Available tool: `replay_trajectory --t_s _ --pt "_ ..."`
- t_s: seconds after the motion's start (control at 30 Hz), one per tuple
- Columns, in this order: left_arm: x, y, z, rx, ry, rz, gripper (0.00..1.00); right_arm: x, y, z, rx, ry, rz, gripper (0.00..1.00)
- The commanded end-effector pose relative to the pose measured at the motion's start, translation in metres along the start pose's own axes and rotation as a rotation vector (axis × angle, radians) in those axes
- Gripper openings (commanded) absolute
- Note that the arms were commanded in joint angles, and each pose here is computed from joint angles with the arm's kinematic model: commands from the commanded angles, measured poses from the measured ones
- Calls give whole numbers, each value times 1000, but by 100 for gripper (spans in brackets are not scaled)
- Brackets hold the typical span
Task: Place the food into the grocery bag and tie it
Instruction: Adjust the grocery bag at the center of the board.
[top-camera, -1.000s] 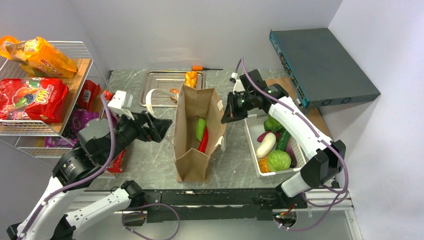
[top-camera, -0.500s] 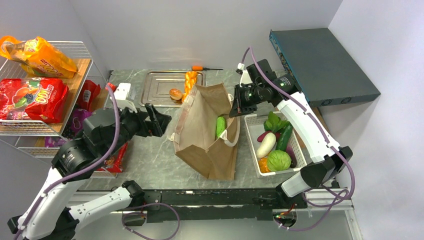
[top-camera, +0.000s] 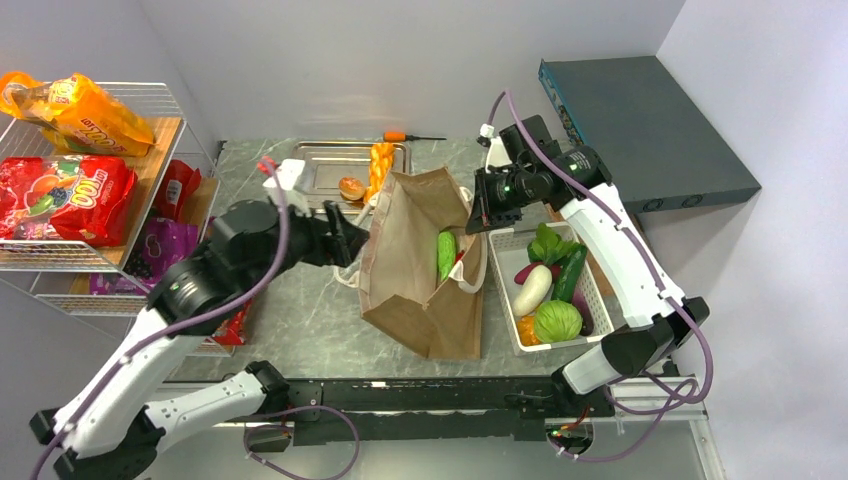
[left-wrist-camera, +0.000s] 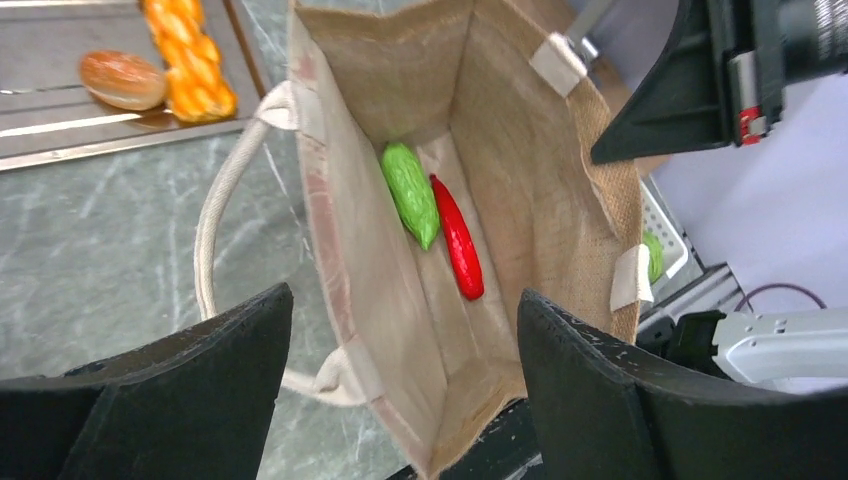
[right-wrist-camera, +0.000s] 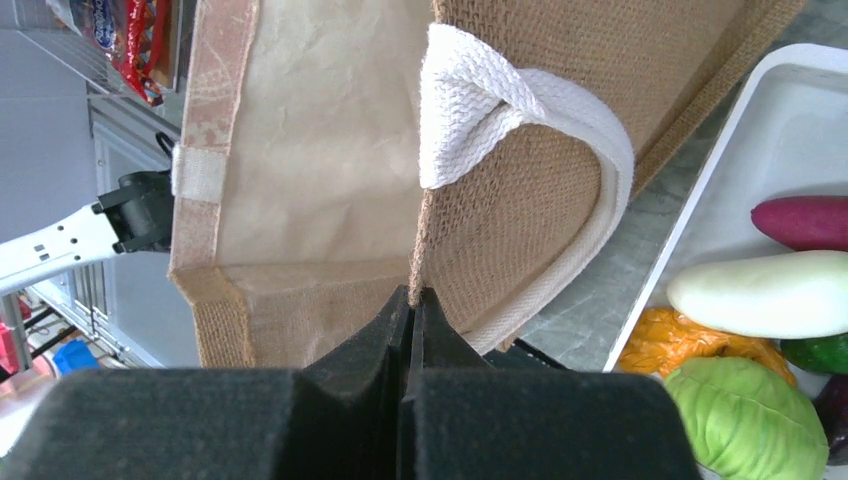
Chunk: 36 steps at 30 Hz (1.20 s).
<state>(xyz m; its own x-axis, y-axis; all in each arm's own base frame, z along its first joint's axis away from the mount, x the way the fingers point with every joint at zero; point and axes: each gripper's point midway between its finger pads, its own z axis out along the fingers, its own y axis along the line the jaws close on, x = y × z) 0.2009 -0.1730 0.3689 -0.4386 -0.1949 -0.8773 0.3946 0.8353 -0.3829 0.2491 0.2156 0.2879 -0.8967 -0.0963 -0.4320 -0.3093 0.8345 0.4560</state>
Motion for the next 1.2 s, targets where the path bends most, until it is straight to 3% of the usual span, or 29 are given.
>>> replay_trajectory --t_s 0.0,0.23,0.43,0.63,0.7,0.83,1.1,1.13,1.17 --pt "7 -32 34 125 46 -33 84 -13 12 -33 -17 -104 -63 0" --pt "38 -33 75 111 144 -51 80 -10 11 -40 -11 -122 -64 0" --pt "75 -19 97 35 252 -114 70 -7 8 -41 5 -127 -65 0" --pt "70 -5 93 -47 231 -117 87 -7 4 -42 23 -127 -68 0" --pt "72 4 90 -85 229 -113 88 -7 3 -41 25 -123 -71 0" --pt "91 10 90 -97 271 -143 74 -9 2 -41 32 -125 -78 0" --pt "121 13 103 -78 310 -203 66 -13 3 -40 31 -137 -76 0" --pt "121 12 105 -71 313 -202 62 -13 3 -40 30 -137 -78 0" --pt "122 10 107 -55 319 -197 52 -13 3 -40 31 -140 -77 0"
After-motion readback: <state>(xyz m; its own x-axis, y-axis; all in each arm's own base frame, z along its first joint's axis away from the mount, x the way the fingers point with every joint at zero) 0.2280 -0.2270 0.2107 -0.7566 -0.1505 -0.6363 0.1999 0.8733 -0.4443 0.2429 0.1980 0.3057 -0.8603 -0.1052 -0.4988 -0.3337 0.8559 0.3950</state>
